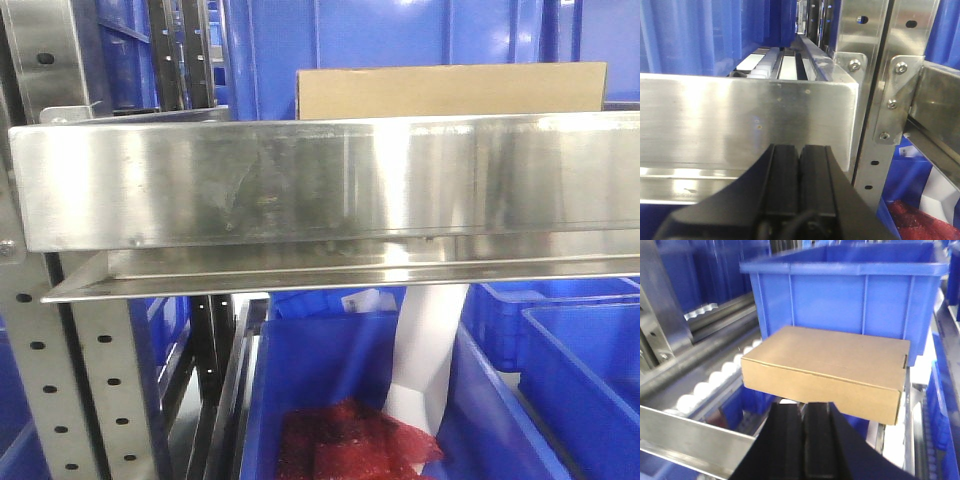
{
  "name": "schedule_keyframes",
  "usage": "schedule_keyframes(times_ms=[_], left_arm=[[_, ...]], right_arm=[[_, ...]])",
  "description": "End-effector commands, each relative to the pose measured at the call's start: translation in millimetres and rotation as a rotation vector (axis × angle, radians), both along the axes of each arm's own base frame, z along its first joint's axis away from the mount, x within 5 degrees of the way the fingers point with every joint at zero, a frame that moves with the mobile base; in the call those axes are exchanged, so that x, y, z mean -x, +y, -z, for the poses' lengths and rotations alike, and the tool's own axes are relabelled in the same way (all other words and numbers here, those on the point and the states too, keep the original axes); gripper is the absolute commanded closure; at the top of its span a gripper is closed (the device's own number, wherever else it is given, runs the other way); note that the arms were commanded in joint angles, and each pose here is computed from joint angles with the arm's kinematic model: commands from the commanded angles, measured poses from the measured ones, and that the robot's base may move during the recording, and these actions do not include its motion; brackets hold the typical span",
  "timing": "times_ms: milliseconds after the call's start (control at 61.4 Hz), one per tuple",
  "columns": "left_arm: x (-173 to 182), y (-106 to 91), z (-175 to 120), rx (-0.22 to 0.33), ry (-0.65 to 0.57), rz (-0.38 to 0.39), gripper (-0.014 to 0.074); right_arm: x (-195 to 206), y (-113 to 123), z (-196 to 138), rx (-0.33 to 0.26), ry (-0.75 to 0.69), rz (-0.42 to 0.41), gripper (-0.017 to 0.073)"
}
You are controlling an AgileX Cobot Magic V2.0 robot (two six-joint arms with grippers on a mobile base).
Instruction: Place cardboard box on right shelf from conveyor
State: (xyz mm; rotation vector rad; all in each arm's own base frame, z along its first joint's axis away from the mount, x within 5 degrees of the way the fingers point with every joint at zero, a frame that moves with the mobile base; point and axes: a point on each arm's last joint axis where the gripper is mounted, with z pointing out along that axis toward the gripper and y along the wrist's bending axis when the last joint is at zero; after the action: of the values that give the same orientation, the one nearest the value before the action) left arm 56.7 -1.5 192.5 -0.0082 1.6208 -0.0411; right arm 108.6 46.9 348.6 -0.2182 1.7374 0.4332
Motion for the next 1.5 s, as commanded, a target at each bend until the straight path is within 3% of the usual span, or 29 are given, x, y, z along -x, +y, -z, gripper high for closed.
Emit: schedule_keyframes(times_ms=[0, 635, 684, 766, 1173, 1483], left_arm=[[1, 0.7, -5, 0.007, -0.092, -0.008, 0.071], [1, 0.7, -5, 0.007, -0.092, -0.008, 0.071], [1, 0.7, -5, 0.007, -0.092, -0.008, 0.071], [1, 0.7, -5, 0.007, -0.092, -0.008, 0.071], [1, 0.7, -5, 0.007, -0.092, -0.008, 0.071], [1, 0.7, -5, 0.007, -0.092, -0.008, 0.071]], right_arm=[[5, -4, -14, -0.049, -0.114, 0.021, 0.05], [6, -4, -12, -0.045, -0.104, 0.019, 0.05], [8, -6, -13, -0.018, -0.127, 0.023, 0.05], [11, -10, -9, 0.022, -0.17, 0.054, 0.05], [41, -43, 70, 0.021, -0.24, 0.366, 0.05], [56, -45, 121, 0.024, -0.298, 0.389, 0.05]])
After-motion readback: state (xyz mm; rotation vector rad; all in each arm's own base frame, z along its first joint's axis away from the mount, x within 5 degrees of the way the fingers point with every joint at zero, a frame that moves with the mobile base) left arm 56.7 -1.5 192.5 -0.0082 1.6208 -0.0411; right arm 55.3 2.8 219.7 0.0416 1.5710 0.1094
